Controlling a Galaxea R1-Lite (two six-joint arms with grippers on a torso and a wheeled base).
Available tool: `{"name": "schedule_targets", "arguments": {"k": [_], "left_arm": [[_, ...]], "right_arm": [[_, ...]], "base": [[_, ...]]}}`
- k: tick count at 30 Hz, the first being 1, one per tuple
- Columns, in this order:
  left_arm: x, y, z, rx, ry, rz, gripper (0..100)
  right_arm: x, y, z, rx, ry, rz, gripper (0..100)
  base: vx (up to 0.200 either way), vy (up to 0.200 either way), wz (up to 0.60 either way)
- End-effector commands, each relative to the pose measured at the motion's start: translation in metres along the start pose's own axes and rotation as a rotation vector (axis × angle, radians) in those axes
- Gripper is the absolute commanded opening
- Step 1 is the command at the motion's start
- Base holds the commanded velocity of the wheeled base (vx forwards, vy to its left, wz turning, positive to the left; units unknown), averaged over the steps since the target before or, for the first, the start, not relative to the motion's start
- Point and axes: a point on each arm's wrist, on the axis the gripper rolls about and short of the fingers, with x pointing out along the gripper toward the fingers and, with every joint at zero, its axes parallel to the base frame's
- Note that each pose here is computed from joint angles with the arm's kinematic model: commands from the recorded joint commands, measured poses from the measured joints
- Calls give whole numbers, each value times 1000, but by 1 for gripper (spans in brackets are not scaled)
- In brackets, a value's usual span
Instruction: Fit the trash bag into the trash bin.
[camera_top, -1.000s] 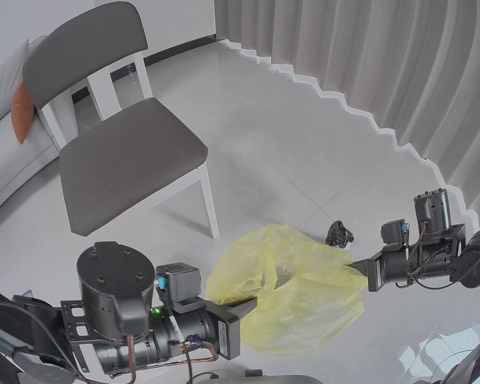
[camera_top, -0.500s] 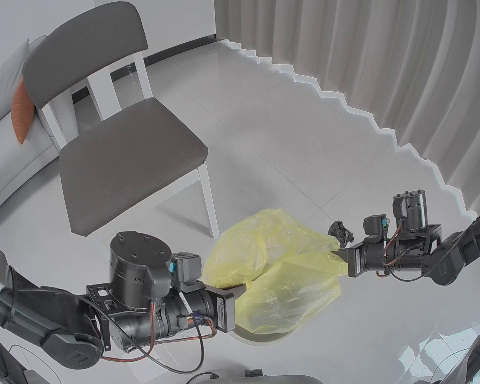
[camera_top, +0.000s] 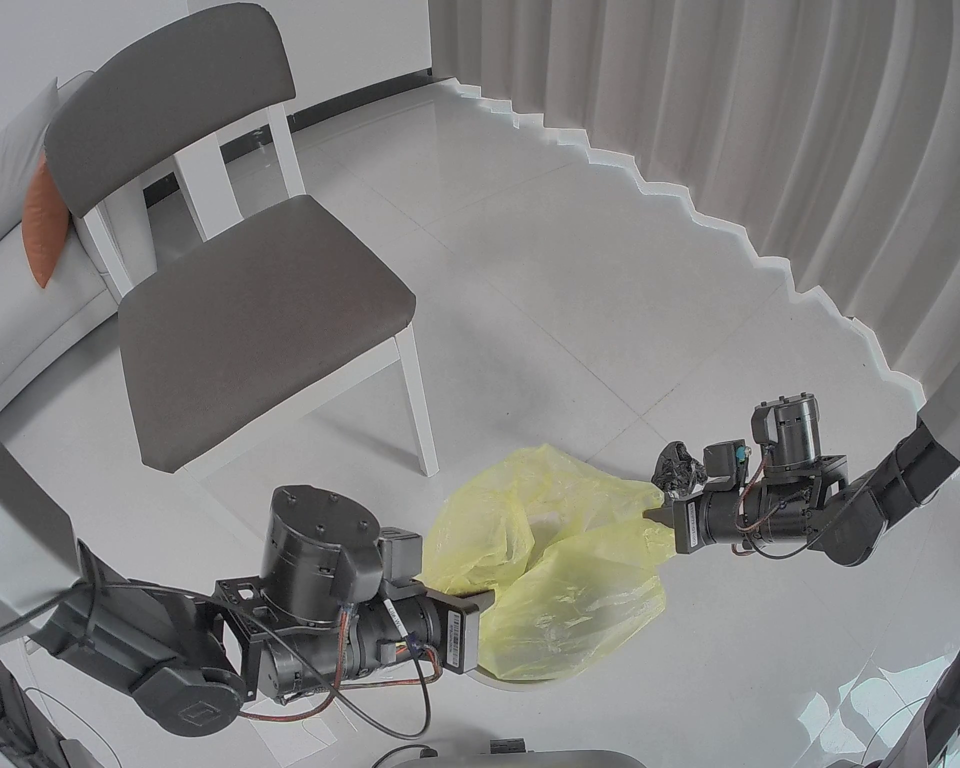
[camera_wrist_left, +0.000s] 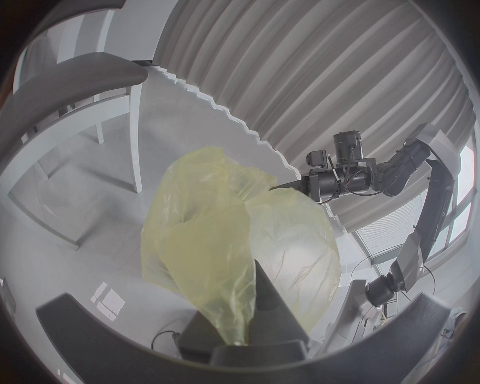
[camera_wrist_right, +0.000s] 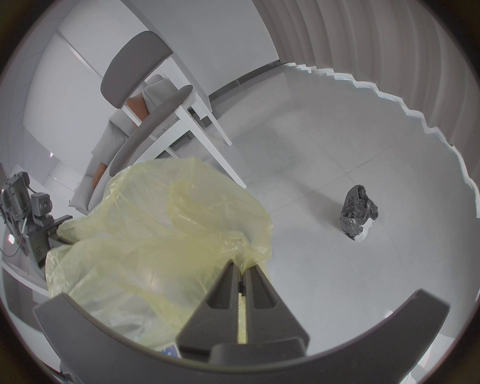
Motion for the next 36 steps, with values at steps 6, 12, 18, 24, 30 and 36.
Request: {"name": "schedule_targets", "arguments": {"k": [6, 12, 18, 24, 30, 36], "left_arm": [[35, 17, 4, 4, 13, 45, 0], [44, 30, 18, 0, -23, 51, 0], [46, 42, 38, -17, -81, 55, 0], [58, 53, 25, -22, -27, 80, 0], [77, 68, 7, -42, 36, 113, 0], [80, 76, -3, -51, 53, 100, 0]], "right_arm": [[37, -22, -3, 22, 28, -21, 0], [46, -32, 0, 30, 15, 6, 0], [47, -39, 2, 26, -22, 4, 0], [58, -43, -4, 30, -7, 9, 0], [75, -48, -16, 29, 16, 30, 0], [87, -51, -28, 36, 52, 41, 0]], "base": [[0, 0, 0], [0, 0, 0], [0, 0, 0], [0, 0, 0], [0, 0, 0], [0, 0, 0]]}}
